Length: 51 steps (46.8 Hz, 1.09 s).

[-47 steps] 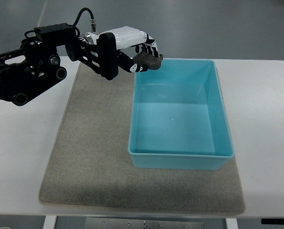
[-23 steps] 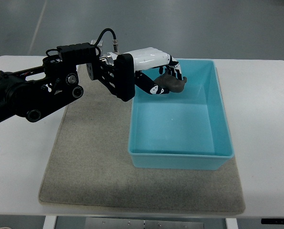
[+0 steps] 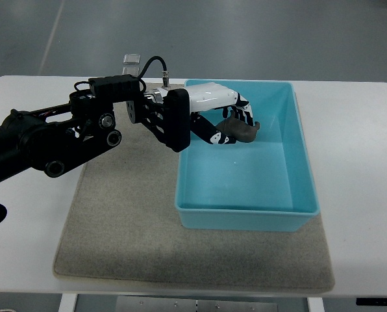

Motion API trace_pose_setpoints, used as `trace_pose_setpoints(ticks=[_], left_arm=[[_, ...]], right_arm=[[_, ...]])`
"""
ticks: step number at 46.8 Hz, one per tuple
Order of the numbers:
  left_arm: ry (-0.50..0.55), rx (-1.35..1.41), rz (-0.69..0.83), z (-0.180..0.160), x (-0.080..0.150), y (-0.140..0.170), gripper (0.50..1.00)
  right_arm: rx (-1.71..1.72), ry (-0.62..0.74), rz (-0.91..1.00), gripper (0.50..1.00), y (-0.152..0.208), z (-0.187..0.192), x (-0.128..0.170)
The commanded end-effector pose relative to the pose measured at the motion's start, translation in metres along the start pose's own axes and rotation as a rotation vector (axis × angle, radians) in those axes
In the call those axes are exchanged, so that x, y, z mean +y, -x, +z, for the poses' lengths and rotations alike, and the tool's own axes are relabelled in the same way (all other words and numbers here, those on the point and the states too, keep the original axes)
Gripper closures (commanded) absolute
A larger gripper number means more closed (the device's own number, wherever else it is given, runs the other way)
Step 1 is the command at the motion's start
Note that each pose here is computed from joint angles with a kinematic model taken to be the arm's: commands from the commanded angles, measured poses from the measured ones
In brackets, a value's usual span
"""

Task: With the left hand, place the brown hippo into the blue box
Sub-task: 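Lower the hippo into the box and open the left hand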

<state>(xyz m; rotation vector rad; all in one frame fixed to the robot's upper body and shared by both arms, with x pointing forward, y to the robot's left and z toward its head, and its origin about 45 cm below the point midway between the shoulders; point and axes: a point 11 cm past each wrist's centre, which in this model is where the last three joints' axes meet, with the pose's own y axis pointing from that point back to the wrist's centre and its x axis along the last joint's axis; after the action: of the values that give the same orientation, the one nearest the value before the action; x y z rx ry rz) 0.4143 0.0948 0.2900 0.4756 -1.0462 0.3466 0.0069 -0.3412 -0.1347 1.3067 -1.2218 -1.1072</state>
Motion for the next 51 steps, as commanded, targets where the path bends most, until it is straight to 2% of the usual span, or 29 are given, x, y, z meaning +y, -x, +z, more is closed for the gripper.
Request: trace_pose_setpoints(ticks=[1, 3, 4, 6, 13, 18, 21, 22, 33, 51], left_arm=[[0.001, 0.004, -0.001, 0.0, 0.0, 0.001, 0.915], [-0.001, 0.004, 0.0, 0.0, 0.0, 0.0, 0.845], [-0.001, 0.005, 0.001, 0.0, 0.0, 0.0, 0.827], [-0.002, 0.006, 0.001, -0.001, 0.0, 0.0, 0.819], [-0.004, 0.012, -0.001, -0.002, 0.001, 0.003, 0.733], [-0.004, 0.013, 0.001, -0.002, 0.001, 0.003, 0.722], [-0.004, 0.013, 0.006, -0.002, 0.001, 0.003, 0.658], [-0.004, 0.013, 0.006, -0.002, 0.001, 0.003, 0.652], [-0.011, 0.022, 0.009, -0.005, 0.002, 0.005, 0.649], [-0.045, 0.108, 0.074, -0.017, 0.001, -0.011, 0.649]], right_arm=[[0.0, 0.0, 0.0, 0.564, 0.0, 0.0, 0.0], [0.0, 0.0, 0.0, 0.564, 0.0, 0.0, 0.0], [0.0, 0.0, 0.0, 0.564, 0.0, 0.0, 0.0], [0.0, 0.0, 0.0, 0.564, 0.0, 0.0, 0.0], [0.0, 0.0, 0.0, 0.564, 0.0, 0.0, 0.0], [0.001, 0.0, 0.002, 0.564, 0.0, 0.0, 0.0], [0.0, 0.0, 0.0, 0.564, 0.0, 0.0, 0.0], [0.0, 0.0, 0.0, 0.564, 0.0, 0.0, 0.0], [0.0, 0.0, 0.0, 0.564, 0.0, 0.0, 0.0], [0.0, 0.0, 0.0, 0.564, 0.0, 0.0, 0.0]])
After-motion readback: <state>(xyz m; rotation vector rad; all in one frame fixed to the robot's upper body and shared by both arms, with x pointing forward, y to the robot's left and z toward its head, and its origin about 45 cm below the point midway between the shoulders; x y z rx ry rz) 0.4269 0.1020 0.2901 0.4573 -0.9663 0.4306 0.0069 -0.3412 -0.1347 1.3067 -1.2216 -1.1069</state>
